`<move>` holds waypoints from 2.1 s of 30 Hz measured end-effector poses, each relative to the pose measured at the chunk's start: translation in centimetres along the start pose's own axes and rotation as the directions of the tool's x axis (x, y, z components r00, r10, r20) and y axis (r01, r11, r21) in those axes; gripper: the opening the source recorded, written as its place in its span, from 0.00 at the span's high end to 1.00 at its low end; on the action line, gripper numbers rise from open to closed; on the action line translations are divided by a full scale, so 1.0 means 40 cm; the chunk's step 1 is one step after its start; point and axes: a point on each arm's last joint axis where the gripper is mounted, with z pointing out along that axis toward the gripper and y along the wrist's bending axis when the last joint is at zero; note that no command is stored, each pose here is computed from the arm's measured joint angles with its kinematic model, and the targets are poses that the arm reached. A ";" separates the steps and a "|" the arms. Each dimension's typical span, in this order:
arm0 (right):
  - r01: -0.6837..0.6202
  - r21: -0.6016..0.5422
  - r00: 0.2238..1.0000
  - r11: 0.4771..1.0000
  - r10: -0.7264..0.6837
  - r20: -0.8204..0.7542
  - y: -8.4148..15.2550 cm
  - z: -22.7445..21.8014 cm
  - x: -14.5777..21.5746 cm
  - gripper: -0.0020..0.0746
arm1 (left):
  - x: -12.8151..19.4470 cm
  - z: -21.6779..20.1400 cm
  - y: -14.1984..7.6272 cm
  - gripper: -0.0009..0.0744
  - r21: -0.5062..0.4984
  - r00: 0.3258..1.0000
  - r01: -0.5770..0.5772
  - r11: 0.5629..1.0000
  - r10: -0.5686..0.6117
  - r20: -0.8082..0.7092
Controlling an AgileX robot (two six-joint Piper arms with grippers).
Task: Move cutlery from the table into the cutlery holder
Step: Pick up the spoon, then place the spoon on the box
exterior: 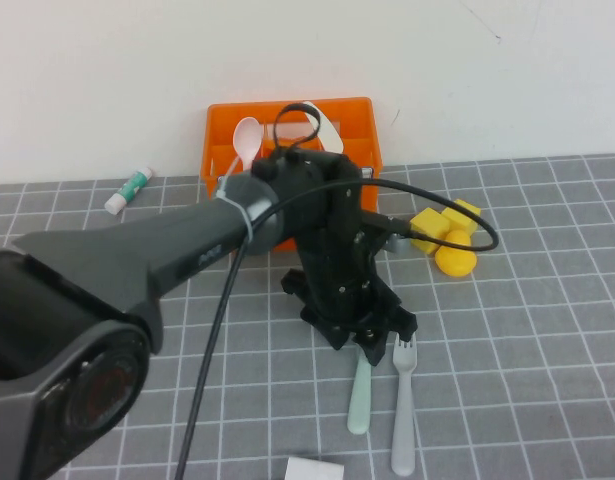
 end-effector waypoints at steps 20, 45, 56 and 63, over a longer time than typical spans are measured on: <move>0.000 0.000 1.000 1.000 0.000 0.000 0.000 0.000 0.000 0.86 | 0.017 0.011 -0.066 0.88 -0.144 0.976 -0.215 0.966 0.206 -0.076; 0.000 0.000 1.000 1.000 0.000 0.000 0.000 0.000 0.000 0.86 | 0.279 -0.448 -0.100 0.88 -0.267 0.626 -0.220 0.938 0.346 0.699; 0.000 0.000 1.000 1.000 0.000 0.000 0.000 0.000 0.000 0.86 | 0.310 -0.494 0.066 0.88 -0.174 0.481 0.078 0.982 0.115 0.869; 0.000 0.000 1.000 1.000 0.000 0.000 0.000 0.000 0.000 0.86 | 0.270 -0.536 0.149 0.88 -0.063 0.216 0.135 0.989 0.033 0.976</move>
